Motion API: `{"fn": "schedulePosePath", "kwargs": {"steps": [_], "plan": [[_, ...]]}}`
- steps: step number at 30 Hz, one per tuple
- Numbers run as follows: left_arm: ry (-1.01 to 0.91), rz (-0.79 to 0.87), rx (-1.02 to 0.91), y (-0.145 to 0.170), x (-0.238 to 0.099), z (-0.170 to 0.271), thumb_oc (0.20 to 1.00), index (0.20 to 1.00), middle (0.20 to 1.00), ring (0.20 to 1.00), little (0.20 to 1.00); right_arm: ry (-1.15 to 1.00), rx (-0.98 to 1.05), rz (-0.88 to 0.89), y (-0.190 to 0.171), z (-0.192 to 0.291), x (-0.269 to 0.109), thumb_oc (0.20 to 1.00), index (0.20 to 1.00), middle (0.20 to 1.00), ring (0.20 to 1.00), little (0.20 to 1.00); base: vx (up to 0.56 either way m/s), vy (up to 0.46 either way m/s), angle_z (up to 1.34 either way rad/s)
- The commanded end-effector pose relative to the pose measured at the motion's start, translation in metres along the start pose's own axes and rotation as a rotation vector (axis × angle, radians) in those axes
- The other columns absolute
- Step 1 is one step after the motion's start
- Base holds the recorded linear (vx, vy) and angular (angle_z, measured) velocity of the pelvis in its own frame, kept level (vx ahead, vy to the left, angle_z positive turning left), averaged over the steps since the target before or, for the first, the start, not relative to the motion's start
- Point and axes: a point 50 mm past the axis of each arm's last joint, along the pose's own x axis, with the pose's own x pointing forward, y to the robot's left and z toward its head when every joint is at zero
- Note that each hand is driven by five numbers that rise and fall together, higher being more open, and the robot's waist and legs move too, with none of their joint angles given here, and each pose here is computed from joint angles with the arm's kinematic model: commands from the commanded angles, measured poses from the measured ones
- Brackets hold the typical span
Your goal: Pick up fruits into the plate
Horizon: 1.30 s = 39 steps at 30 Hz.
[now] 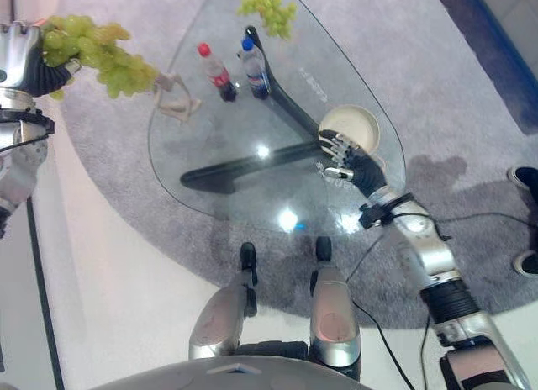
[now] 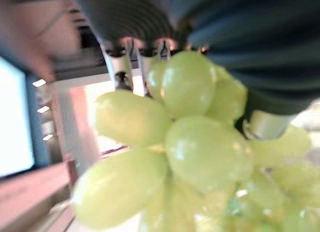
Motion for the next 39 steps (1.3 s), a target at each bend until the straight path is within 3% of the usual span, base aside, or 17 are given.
{"fn": "schedulePosePath", "kwargs": {"steps": [1,8,16,29,39], "plan": [[-0.144,-0.038,0.081,-0.002,-0.012,0.005,0.200,0.200,0.200,0.200,0.200,0.010,-0.036,0.068,0.008,-0.001,-0.004,1.000,1.000,1.000,1.000,1.000,0.14,-0.017,0.12],[-0.527,-0.048,0.107,0.017,-0.018,0.048,0.200,0.200,0.200,0.200,0.200,0.085,-0.054,0.164,0.002,0.014,0.000,1.000,1.000,1.000,1.000,1.000,0.11,-0.019,0.17],[-0.914,0.049,0.084,0.047,-0.024,0.100,0.200,0.200,0.200,0.200,0.200,0.188,0.125,0.372,0.025,0.008,0.007,1.000,1.000,1.000,1.000,1.000,0.01,-0.008,0.12],[-1.167,0.152,-0.042,0.060,-0.035,0.152,0.200,0.200,0.200,0.200,0.200,0.271,0.302,0.504,0.063,-0.009,0.014,1.000,1.000,1.000,1.000,1.000,0.00,0.001,0.03],[-1.208,0.203,-0.112,0.074,-0.037,0.171,0.200,0.200,0.200,0.200,0.200,0.259,0.356,0.575,0.079,-0.005,0.018,1.000,1.000,1.000,1.000,1.000,0.00,0.000,0.02]]}}
